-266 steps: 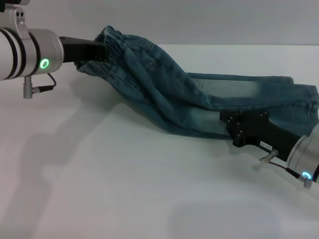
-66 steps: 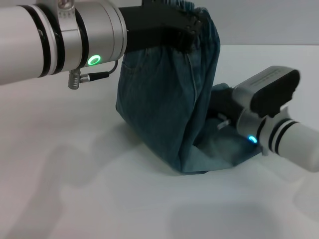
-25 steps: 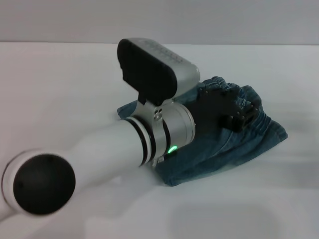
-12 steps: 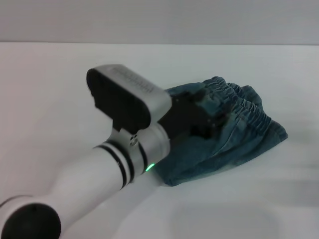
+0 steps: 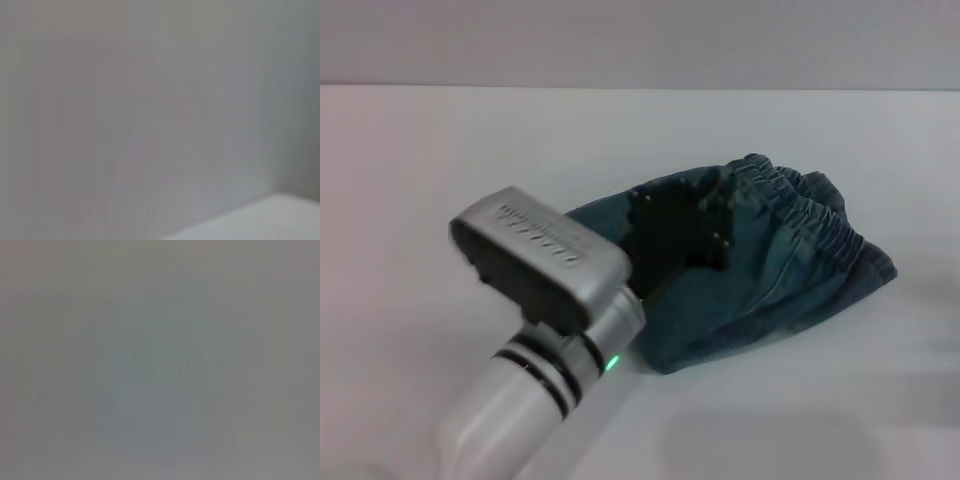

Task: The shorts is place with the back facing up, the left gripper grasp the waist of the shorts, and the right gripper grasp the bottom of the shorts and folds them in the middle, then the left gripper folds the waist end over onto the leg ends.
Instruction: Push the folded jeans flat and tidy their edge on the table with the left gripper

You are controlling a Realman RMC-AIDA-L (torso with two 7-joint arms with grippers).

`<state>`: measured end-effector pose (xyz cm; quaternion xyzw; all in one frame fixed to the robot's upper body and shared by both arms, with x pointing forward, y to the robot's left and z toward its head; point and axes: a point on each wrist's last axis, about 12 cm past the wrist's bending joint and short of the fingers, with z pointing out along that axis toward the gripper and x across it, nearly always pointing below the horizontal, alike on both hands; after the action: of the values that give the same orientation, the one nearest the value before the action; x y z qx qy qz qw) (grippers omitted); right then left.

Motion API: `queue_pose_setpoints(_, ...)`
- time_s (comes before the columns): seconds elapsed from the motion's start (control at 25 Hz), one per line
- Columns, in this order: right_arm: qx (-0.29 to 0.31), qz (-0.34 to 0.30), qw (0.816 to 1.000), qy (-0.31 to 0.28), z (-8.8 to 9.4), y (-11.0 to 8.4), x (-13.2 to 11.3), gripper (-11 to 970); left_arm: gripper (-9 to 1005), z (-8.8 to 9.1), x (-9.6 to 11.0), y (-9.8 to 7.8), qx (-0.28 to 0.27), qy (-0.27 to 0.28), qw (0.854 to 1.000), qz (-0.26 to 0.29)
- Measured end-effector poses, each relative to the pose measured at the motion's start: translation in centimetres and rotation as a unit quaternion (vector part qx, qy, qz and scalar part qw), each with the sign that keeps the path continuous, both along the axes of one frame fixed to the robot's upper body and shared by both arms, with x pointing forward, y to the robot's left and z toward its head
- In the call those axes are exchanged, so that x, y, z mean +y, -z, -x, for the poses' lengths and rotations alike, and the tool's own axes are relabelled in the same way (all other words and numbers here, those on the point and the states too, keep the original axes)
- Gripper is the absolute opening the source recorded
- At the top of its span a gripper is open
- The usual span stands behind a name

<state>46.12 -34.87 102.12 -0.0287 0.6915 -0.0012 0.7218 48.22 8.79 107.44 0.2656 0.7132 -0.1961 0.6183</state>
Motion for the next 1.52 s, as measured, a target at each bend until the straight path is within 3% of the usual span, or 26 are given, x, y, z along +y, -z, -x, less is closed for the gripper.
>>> queue_pose_setpoints(0.08,0.001,0.0,1.0,-0.002,-0.1,0.0,0.1,0,265,0.3,1.5,1.1,-0.033,-0.02,0.994,0.099)
queue_pose_setpoints(0.24,0.003,0.0,1.0,-0.003,-0.2,0.1,0.1,0,128,0.5,4.6,2.8,-0.029,0.008,0.976,0.214)
queue_pose_setpoints(0.36,0.004,0.0,1.0,-0.005,-0.3,0.1,0.2,0,47,0.3,5.0,2.9,-0.019,0.024,0.971,0.237)
queue_pose_setpoints(0.56,0.005,0.0,1.0,-0.007,-0.4,0.2,0.3,-1,2,-0.4,4.7,4.1,0.046,0.051,0.977,0.2)
queue_pose_setpoints(0.72,0.003,0.0,1.0,-0.009,-0.4,0.1,0.4,-1,-1,0.1,4.3,5.2,0.093,0.093,0.976,0.172)
queue_pose_setpoints(1.0,0.001,-0.003,1.0,-0.011,-0.4,0.1,0.5,-1,3,0.2,4.3,7.1,0.2,0.101,0.964,0.143)
queue_pose_setpoints(1.24,-0.002,-0.003,1.0,-0.021,-1.0,-0.1,0.9,0,5,-0.1,5.7,8.3,0.225,0.079,0.964,0.12)
queue_pose_setpoints(1.52,-0.005,-0.002,1.0,-0.027,-1.3,-0.3,1.1,0,9,-1.7,6.7,8.1,0.214,0.055,0.969,0.109)
